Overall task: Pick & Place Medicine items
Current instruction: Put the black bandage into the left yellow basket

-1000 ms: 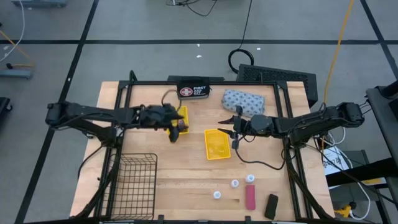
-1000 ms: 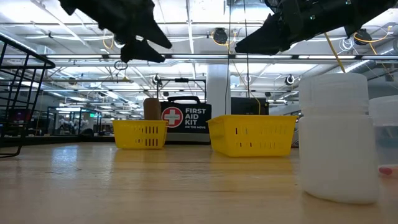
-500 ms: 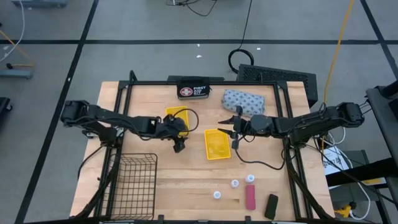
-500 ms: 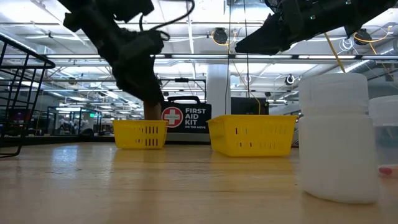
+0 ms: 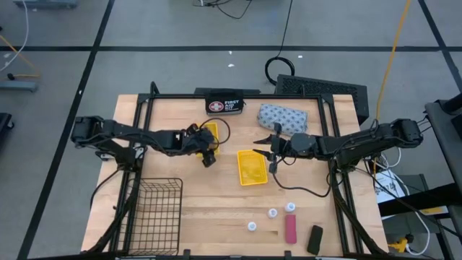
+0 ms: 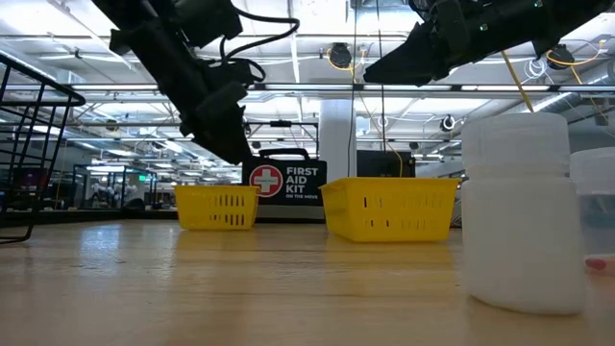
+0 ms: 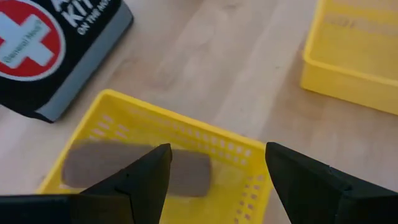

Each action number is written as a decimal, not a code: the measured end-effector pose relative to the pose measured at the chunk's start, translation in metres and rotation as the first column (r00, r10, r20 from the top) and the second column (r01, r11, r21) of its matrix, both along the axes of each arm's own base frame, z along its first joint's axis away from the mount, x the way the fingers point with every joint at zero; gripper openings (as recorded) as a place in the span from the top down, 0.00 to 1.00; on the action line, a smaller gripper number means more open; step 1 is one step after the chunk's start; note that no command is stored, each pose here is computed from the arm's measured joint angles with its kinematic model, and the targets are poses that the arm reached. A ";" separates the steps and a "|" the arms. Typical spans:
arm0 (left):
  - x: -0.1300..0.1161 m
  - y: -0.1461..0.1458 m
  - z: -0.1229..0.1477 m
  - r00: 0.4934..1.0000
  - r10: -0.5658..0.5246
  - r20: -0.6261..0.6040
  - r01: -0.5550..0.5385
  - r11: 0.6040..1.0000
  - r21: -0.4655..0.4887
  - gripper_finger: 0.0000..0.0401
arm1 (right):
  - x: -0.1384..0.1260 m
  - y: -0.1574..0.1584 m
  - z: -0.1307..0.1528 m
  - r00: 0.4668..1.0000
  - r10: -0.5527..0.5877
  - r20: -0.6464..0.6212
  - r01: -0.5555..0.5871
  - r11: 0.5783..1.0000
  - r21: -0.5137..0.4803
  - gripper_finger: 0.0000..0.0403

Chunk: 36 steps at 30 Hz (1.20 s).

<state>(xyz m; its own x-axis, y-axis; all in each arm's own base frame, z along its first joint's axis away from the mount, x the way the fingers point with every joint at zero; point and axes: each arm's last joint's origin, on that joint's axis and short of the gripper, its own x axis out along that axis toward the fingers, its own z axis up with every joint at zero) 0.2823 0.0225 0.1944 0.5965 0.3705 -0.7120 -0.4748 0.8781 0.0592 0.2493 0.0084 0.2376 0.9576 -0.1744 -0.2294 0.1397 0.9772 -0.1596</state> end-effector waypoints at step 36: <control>-0.074 -0.042 0.069 0.834 -0.165 0.527 0.083 0.981 0.176 0.34 | -0.054 0.044 0.051 0.890 0.407 0.206 -0.434 0.894 0.108 0.71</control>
